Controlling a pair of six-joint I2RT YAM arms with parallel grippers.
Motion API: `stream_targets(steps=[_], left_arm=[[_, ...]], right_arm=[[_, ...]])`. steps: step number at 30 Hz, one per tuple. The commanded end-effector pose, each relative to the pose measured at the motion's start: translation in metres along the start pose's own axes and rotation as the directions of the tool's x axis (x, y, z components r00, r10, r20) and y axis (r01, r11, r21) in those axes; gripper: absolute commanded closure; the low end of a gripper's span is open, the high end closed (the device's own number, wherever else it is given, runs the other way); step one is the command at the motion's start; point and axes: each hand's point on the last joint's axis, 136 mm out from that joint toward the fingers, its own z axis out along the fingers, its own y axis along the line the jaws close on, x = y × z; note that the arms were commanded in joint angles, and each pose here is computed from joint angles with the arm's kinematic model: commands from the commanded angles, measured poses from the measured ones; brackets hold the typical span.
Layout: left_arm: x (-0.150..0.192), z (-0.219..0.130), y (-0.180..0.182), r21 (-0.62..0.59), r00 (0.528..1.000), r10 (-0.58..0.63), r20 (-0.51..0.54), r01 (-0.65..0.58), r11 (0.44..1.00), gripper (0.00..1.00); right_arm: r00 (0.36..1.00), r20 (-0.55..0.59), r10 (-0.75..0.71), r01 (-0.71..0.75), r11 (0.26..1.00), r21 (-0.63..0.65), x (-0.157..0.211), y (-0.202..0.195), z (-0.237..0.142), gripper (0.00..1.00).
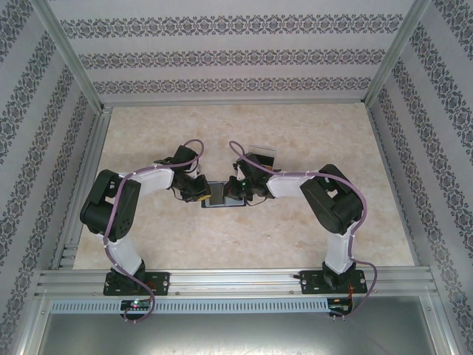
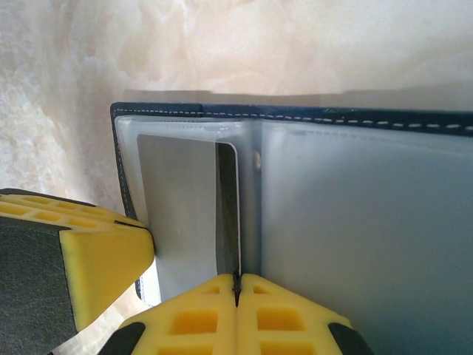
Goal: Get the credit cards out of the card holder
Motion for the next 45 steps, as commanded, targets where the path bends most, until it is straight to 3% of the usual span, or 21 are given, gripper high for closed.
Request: stream_targets(steps=[1, 8, 12, 19, 23, 28, 31, 45], left_arm=[[0.008, 0.011, 0.022, -0.078, 0.999, -0.021, -0.040, 0.017, 0.997, 0.86], [0.009, 0.012, 0.022, -0.077, 0.999, -0.021, -0.044, 0.017, 0.997, 0.86], [0.008, 0.013, 0.021, -0.073, 0.999, -0.021, -0.048, 0.017, 0.997, 0.86], [0.009, 0.012, 0.021, -0.069, 0.999, -0.020, -0.050, 0.017, 0.998, 0.86], [0.009, 0.012, 0.019, -0.063, 0.999, -0.018, -0.051, 0.015, 0.998, 0.86], [0.009, 0.012, 0.020, -0.065, 0.999, -0.020, -0.051, 0.016, 0.998, 0.86], [0.009, 0.012, 0.023, -0.076, 0.998, -0.023, -0.050, 0.019, 0.997, 0.86], [0.011, 0.010, 0.023, -0.081, 0.998, -0.018, -0.054, 0.013, 0.997, 0.86]], right_arm=[[1.000, 0.021, -0.002, 0.002, 1.000, 0.000, -0.004, -0.006, -0.011, 1.00], [1.000, 0.024, 0.002, -0.002, 1.000, -0.010, -0.006, -0.008, -0.014, 1.00], [1.000, 0.002, -0.006, 0.006, 1.000, -0.031, -0.004, -0.001, -0.007, 0.85], [1.000, -0.005, 0.005, -0.005, 0.999, -0.043, -0.006, -0.001, 0.003, 0.83], [1.000, -0.013, 0.005, -0.006, 0.999, -0.053, -0.006, 0.000, 0.006, 0.83], [1.000, -0.005, 0.005, -0.005, 0.998, -0.057, -0.004, -0.003, 0.003, 0.98], [1.000, 0.012, 0.010, -0.009, 0.998, -0.055, -0.004, -0.008, -0.003, 1.00], [0.994, 0.107, 0.008, -0.003, 0.999, -0.048, -0.007, -0.025, -0.046, 1.00]])
